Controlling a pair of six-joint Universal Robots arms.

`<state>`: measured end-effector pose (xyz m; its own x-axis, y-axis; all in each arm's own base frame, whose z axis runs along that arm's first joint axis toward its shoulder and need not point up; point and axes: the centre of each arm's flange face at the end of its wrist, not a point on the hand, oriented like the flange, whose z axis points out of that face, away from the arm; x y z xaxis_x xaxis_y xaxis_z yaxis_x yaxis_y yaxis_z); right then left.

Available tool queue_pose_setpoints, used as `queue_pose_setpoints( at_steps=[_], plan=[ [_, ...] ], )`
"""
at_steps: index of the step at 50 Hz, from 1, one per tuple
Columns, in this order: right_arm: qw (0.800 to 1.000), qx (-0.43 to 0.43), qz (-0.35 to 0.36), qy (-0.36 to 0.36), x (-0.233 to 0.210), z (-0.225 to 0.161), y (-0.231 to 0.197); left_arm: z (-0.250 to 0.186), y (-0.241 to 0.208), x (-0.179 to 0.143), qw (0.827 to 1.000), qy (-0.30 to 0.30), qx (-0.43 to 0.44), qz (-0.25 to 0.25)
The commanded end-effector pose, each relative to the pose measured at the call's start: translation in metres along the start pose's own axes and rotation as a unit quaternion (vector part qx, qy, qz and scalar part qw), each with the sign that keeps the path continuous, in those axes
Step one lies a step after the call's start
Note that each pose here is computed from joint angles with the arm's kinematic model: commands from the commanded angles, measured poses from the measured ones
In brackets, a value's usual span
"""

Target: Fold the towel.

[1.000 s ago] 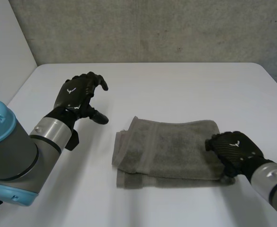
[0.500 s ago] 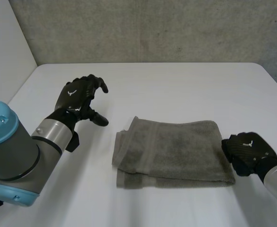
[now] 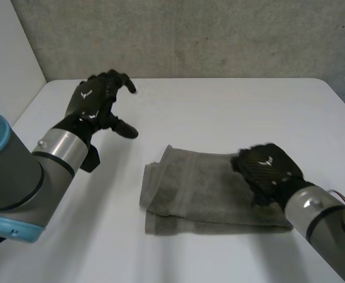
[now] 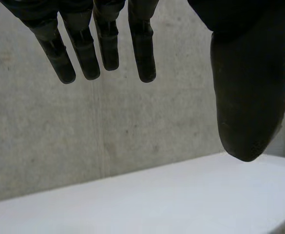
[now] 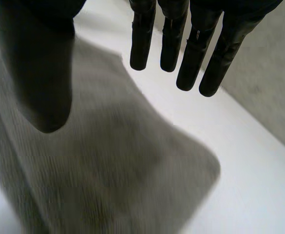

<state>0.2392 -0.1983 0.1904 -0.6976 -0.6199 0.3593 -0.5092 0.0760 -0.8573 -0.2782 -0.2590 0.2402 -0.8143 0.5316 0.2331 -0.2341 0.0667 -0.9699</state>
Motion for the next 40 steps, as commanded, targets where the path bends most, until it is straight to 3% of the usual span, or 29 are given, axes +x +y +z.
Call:
queue_pose_setpoints(
  at_steps=[1, 8, 40],
  plan=[
    [0.999, -0.047, 0.015, 0.016, 0.025, -0.002, 0.054, 0.0, 0.015, -0.004, 1.0, -0.005, -0.022, -0.002],
    [0.997, -0.049, 0.054, 0.0, 0.031, -0.01, 0.078, -0.002, 0.017, -0.002, 1.0, -0.004, -0.025, -0.001],
    [0.997, -0.045, 0.056, 0.004, 0.03, -0.003, 0.092, -0.002, 0.027, -0.002, 0.999, -0.004, -0.038, -0.003]
  ],
)
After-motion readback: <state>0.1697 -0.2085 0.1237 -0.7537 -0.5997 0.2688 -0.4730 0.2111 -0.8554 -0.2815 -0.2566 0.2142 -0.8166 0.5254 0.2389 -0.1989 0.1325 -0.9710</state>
